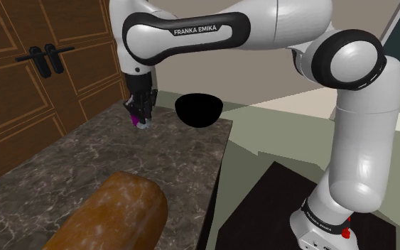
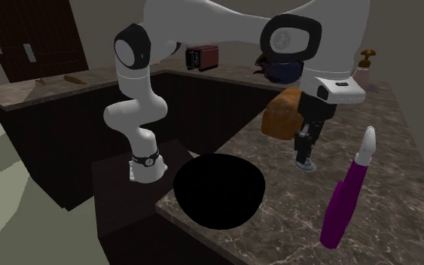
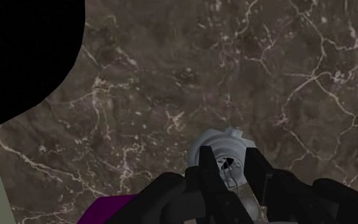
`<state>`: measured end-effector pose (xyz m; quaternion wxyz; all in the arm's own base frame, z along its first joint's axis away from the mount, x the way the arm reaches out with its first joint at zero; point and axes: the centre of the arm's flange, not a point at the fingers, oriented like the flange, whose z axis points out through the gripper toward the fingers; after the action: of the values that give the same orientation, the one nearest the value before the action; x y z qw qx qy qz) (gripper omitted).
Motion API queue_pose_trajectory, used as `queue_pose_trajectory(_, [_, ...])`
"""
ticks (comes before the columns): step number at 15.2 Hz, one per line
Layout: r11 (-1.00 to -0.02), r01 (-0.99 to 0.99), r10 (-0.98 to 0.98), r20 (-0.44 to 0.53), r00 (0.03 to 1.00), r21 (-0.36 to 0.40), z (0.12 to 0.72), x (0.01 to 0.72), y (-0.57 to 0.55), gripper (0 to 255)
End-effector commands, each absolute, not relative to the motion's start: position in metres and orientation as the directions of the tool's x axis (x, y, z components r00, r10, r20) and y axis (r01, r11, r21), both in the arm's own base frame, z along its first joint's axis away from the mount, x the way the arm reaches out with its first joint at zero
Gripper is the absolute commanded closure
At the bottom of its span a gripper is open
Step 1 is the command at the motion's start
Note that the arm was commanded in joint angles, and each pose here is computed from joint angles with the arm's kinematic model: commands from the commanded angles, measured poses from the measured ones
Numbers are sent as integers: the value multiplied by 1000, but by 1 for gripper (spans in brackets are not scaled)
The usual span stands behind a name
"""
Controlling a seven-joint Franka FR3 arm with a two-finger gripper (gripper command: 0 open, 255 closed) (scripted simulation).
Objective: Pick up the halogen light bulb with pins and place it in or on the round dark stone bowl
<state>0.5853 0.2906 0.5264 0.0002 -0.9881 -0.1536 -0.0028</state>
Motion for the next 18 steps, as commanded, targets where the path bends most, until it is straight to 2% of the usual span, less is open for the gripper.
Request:
queue_pose_trajectory(1, [-953, 304, 304, 5, 953, 0, 536, 584, 290, 255])
queue_pose_trajectory(18, [-953, 304, 304, 5, 953, 0, 626, 584, 290, 255])
